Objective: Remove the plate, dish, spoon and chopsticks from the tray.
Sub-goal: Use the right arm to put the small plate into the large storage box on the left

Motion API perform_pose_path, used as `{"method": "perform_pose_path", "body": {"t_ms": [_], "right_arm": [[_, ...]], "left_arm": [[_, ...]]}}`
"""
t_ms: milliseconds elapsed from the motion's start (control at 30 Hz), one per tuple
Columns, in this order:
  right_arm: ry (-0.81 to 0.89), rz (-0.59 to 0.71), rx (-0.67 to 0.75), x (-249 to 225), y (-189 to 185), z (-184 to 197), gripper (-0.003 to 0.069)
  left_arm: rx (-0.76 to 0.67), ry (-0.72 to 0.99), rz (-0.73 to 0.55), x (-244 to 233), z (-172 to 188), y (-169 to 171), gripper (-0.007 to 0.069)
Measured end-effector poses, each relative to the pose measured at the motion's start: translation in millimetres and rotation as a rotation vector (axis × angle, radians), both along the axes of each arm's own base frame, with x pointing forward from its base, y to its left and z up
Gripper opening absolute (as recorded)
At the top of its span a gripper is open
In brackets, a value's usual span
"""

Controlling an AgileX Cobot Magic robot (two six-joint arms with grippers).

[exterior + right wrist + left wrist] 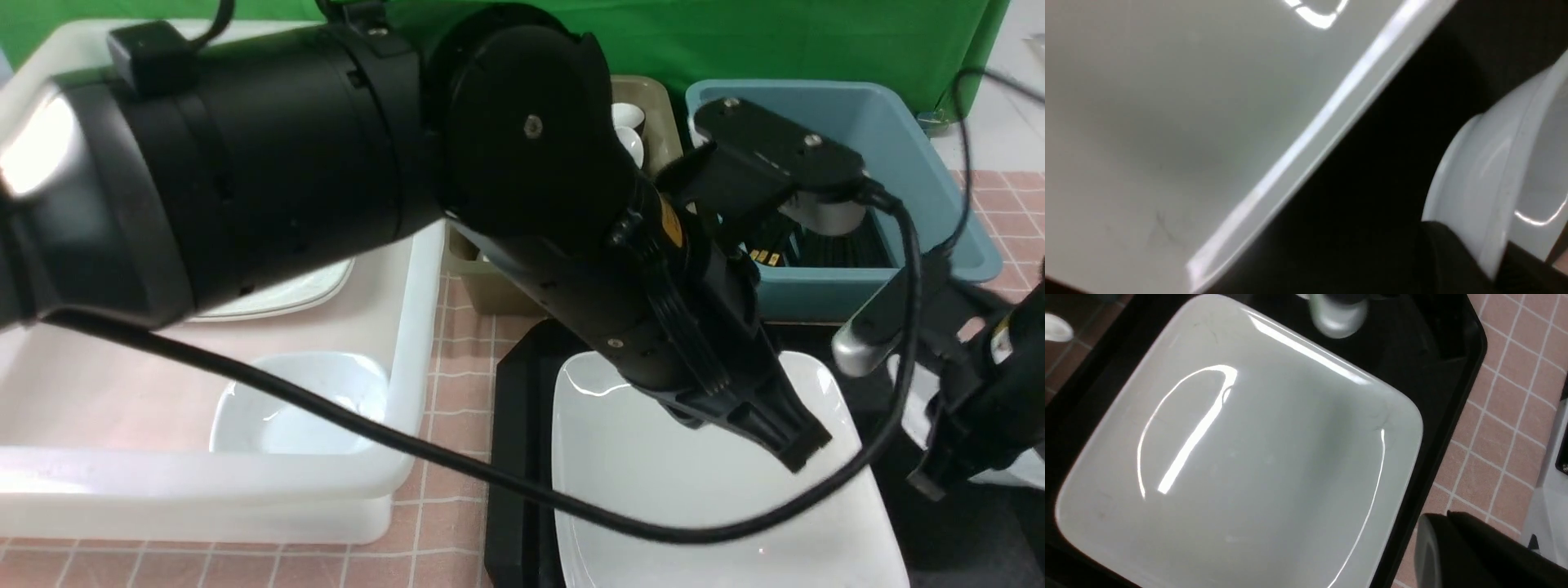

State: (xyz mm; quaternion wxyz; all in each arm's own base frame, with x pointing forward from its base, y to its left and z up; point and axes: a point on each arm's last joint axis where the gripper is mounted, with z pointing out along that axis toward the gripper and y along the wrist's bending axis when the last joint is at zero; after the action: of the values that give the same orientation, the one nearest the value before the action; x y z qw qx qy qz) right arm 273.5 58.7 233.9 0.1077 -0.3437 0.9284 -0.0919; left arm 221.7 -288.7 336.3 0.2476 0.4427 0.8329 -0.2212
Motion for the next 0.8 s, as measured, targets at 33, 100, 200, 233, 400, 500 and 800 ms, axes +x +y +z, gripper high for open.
{"method": "perform_pose_path", "body": {"t_ms": [33,100,200,233,400,500,800], "right_arm": [[-0.017,-0.019,0.021,-3,0,14,0.0076],[-0.069,-0.052,0.094,-8,3,43,0.0076],[-0.184,-0.085,0.292,-16,13,93,0.0076],[-0.219,-0.092,0.401,-20,20,113,0.0076],[-0.240,0.040,0.700,-30,60,158,0.0076],[-0.225,0.199,0.795,-35,106,175,0.0076],[-0.112,0.485,0.810,-18,254,144,0.0076]], "left_arm": [[-0.004,-0.004,0.015,3,2,4,0.0001],[-0.022,-0.017,0.062,11,10,17,0.0001],[-0.056,-0.043,0.154,24,28,47,0.0001],[-0.066,-0.057,0.196,28,38,63,0.0001],[-0.052,-0.074,0.346,34,63,126,0.0001],[-0.043,-0.083,0.478,32,80,173,0.0001],[-0.034,-0.083,0.832,1,108,263,0.0001]]}}
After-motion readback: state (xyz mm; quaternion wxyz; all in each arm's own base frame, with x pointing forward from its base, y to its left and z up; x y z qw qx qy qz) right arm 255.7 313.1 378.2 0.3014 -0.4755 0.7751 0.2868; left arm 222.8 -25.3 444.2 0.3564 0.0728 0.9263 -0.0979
